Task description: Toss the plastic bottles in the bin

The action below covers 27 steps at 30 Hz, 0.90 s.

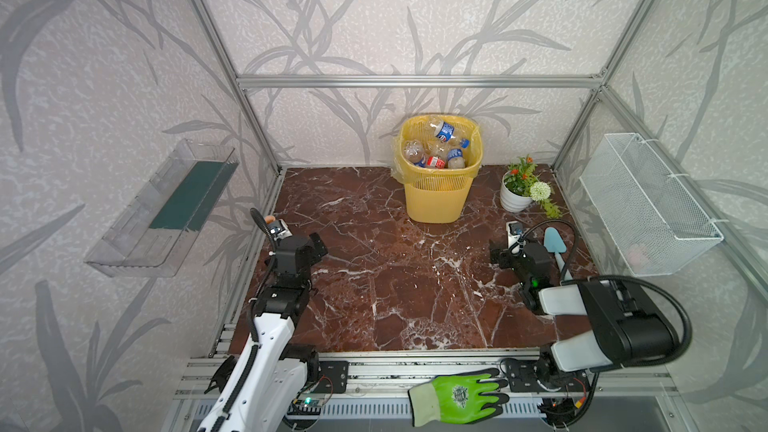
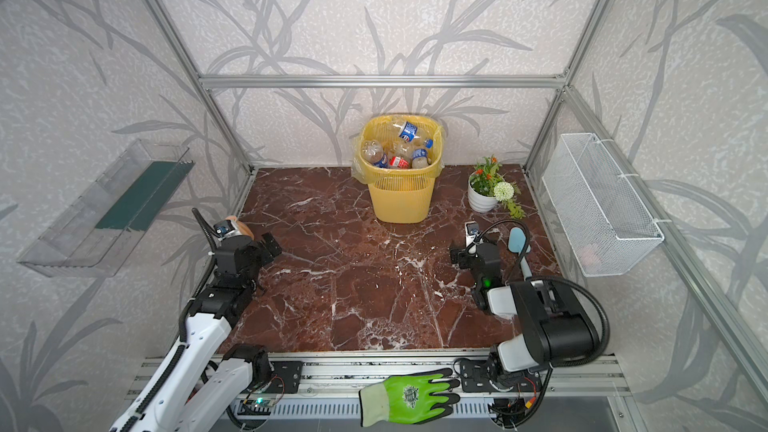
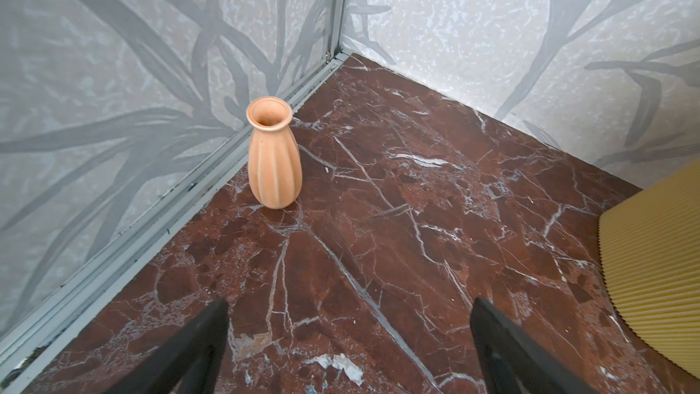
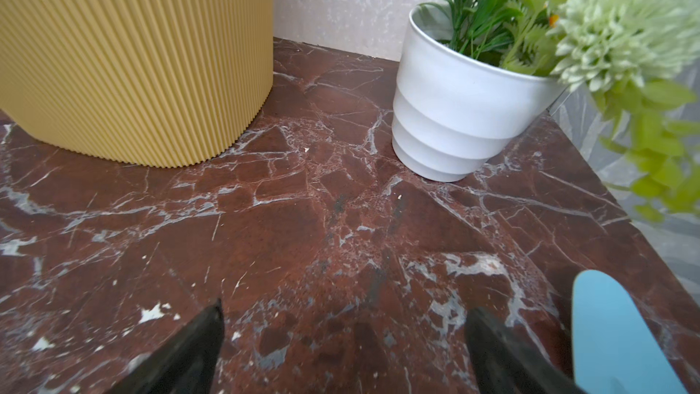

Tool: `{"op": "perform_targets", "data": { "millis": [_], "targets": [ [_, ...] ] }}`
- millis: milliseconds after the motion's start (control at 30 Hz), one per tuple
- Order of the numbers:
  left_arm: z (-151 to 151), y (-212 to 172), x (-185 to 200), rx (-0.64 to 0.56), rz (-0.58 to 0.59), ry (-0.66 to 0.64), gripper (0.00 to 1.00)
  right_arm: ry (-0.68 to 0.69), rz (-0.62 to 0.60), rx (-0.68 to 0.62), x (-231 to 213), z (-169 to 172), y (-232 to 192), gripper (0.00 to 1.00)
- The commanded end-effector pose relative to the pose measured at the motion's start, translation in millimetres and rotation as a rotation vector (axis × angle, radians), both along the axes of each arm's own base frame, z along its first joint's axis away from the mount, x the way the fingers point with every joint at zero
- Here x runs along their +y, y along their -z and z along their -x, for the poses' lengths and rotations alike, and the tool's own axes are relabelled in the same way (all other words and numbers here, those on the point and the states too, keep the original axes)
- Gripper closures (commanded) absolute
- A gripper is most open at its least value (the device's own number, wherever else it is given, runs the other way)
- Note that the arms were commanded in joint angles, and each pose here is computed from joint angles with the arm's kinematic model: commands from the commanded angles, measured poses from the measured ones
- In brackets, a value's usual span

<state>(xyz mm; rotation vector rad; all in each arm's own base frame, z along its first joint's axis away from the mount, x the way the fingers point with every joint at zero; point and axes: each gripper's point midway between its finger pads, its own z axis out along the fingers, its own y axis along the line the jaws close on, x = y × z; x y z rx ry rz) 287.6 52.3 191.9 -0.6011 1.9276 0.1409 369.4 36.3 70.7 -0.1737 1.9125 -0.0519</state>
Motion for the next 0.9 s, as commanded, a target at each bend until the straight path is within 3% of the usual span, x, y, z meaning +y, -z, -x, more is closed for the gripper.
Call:
{"op": "perform_targets", "data": {
  "millis": [0,233,567,867],
  "targets": [
    [-1,-6,9,-0.03,-0.068,-0.035,0.01,-0.026,-0.033,-0.121,4,-10,-28,0.01],
    [-12,4,11,-0.038,-0.136,-0.022,0.01,-0.043,-0.023,-0.01,8,-27,-21,0.01],
    [-50,40,14,-0.037,-0.225,-0.023,0.01,-0.039,-0.032,-0.03,7,-28,-22,0.01],
    [-71,68,-3,-0.118,-0.288,0.131,0.01,-0.036,-0.032,-0.034,6,-28,-22,0.01]
  ]
}}
